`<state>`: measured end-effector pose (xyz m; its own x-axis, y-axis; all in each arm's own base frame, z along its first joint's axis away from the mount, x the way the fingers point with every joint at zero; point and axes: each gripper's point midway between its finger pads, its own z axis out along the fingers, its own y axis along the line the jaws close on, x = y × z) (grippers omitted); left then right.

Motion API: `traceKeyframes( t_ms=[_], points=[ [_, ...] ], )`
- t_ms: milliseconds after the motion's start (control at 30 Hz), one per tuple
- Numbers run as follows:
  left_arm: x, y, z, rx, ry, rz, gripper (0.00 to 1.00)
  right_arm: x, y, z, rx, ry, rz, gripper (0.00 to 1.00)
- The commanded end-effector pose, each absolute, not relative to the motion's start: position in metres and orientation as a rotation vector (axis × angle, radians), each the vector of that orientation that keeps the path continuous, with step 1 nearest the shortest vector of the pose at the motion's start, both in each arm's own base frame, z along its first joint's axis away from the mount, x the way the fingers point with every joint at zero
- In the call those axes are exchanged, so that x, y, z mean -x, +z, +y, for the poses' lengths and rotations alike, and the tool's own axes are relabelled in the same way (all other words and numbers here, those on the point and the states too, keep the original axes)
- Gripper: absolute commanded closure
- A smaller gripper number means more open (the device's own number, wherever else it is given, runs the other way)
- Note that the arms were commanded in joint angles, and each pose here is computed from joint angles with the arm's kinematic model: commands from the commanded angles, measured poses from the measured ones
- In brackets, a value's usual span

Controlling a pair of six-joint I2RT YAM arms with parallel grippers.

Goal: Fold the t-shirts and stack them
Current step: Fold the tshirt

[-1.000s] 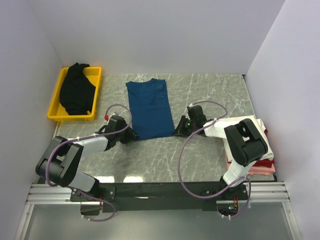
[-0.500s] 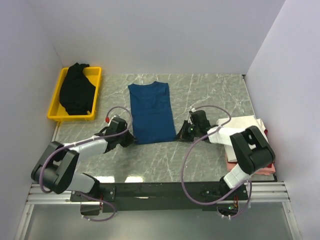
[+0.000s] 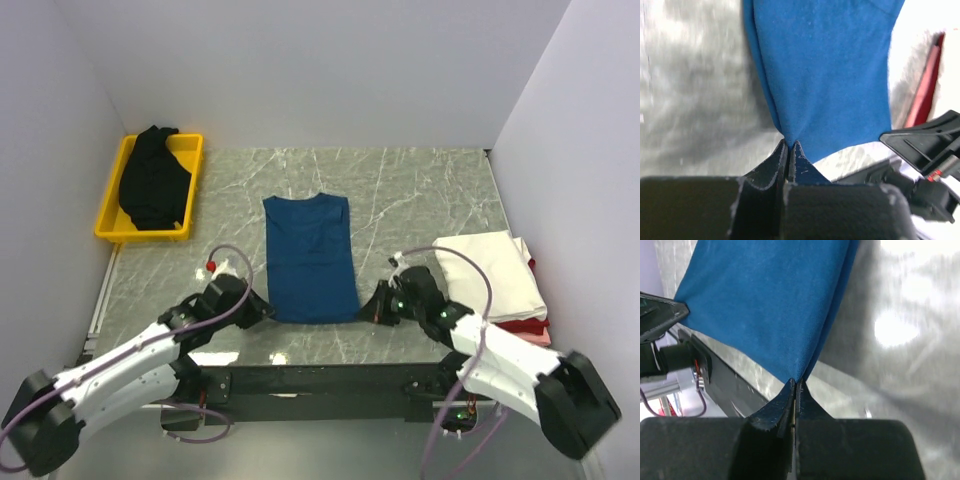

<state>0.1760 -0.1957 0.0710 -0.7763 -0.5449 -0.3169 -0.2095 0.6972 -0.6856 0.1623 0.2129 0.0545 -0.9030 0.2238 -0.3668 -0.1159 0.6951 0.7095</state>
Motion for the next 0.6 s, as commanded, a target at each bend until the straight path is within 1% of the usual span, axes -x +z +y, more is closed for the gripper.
traceKeyframes(
  t_ms=[0, 167, 300, 500, 567],
  points=[
    [-0.159, 0.066, -0.188, 0.621, -0.878, 2.397, 0.99, -0.147, 0.053, 0.203, -0.137, 1.063, 2.453, 1.0],
    [-0.153, 0.069, -0.184, 0.59, -0.869, 2.391, 0.99, -0.143, 0.056, 0.194, -0.141, 1.025, 2.435, 1.0],
    [-0.162, 0.083, -0.183, 0.57, -0.827, 2.358, 0.99, -0.147, 0.064, 0.192, -0.124, 0.989, 2.435, 1.0],
    [-0.173, 0.098, -0.18, 0.557, -0.772, 2.33, 0.99, -0.16, 0.095, 0.193, -0.095, 0.946, 2.397, 1.0],
    [-0.178, 0.111, -0.181, 0.546, -0.769, 2.302, 0.99, -0.164, 0.106, 0.193, -0.08, 0.934, 2.386, 1.0]
  ],
)
